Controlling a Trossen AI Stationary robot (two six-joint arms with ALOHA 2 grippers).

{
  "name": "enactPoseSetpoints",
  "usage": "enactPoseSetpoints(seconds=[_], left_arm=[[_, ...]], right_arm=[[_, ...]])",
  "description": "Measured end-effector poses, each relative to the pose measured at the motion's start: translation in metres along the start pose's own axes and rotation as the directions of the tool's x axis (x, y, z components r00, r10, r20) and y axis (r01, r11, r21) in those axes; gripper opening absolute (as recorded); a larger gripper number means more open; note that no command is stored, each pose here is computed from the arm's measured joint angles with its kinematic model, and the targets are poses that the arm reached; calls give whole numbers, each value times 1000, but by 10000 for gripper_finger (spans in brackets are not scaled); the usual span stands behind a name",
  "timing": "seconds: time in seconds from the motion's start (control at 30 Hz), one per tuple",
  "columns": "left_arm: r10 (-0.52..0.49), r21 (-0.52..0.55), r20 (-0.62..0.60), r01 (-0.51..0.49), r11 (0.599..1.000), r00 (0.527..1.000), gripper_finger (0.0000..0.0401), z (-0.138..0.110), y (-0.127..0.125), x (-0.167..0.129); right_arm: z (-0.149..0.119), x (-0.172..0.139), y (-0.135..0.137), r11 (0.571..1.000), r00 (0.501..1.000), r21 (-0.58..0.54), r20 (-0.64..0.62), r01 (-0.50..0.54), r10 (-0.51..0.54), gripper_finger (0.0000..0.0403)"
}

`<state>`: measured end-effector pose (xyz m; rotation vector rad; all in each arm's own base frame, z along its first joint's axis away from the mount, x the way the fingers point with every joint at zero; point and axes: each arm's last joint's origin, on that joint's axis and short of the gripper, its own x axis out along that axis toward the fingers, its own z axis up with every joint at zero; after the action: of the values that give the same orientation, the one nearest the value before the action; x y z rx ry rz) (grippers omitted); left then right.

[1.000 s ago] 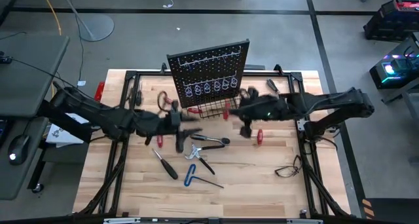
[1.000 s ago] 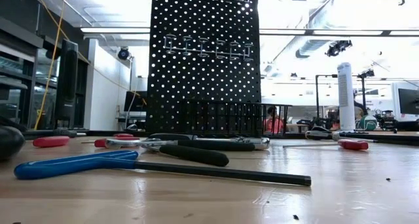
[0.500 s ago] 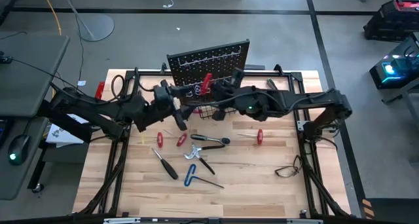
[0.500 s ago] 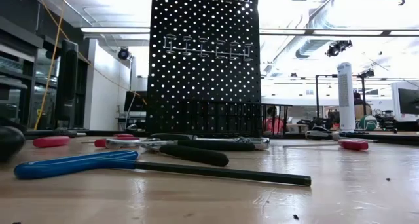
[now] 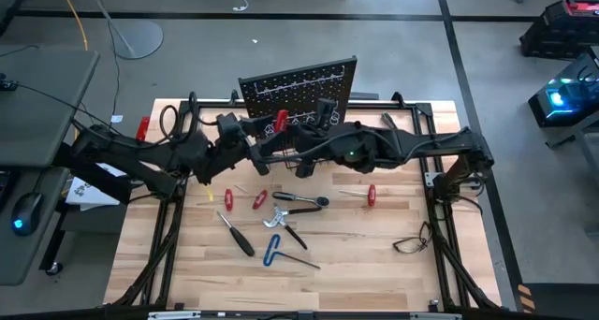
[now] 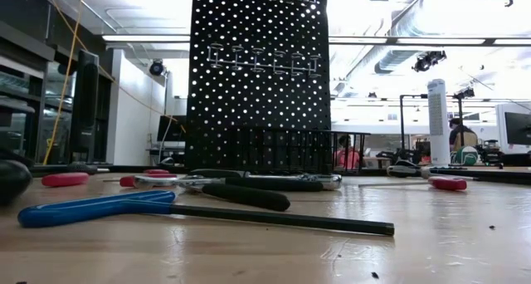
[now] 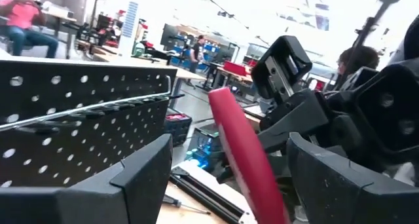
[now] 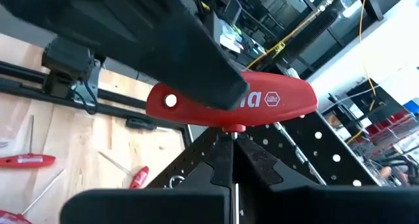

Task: Hang tools onto peg board
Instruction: Hang the red allen wrench on the peg board

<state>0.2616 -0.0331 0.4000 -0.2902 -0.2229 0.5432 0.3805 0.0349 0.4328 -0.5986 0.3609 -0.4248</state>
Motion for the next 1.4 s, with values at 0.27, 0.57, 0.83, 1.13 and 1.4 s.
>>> enactPoseSetpoints(seconds=[0.27, 0.57, 0.83, 1.13, 1.4], left_arm=[[-14, -57, -8, 14, 998, 1000, 193, 0, 6, 6], [-16, -70, -23, 14, 997, 1000, 41, -1, 7, 6], [76, -20, -38, -76, 997, 996, 41, 23, 27, -18], [40, 29, -187, -35, 999, 982, 41, 34, 43, -49], [75, 266, -439, 50, 963, 896, 41, 41, 31, -27]], right_arm=[[0, 0, 0, 1000, 1000, -14, -2, 1, -1, 0], [0, -1, 0, 999, 1000, -35, -9, 7, -7, 2], [15, -21, -15, 994, 1000, 110, -6, 13, -12, 69], [24, -53, -33, 994, 997, 109, -77, 9, 0, 140], [10, -81, -60, 971, 976, 215, -212, 103, -57, 142]])
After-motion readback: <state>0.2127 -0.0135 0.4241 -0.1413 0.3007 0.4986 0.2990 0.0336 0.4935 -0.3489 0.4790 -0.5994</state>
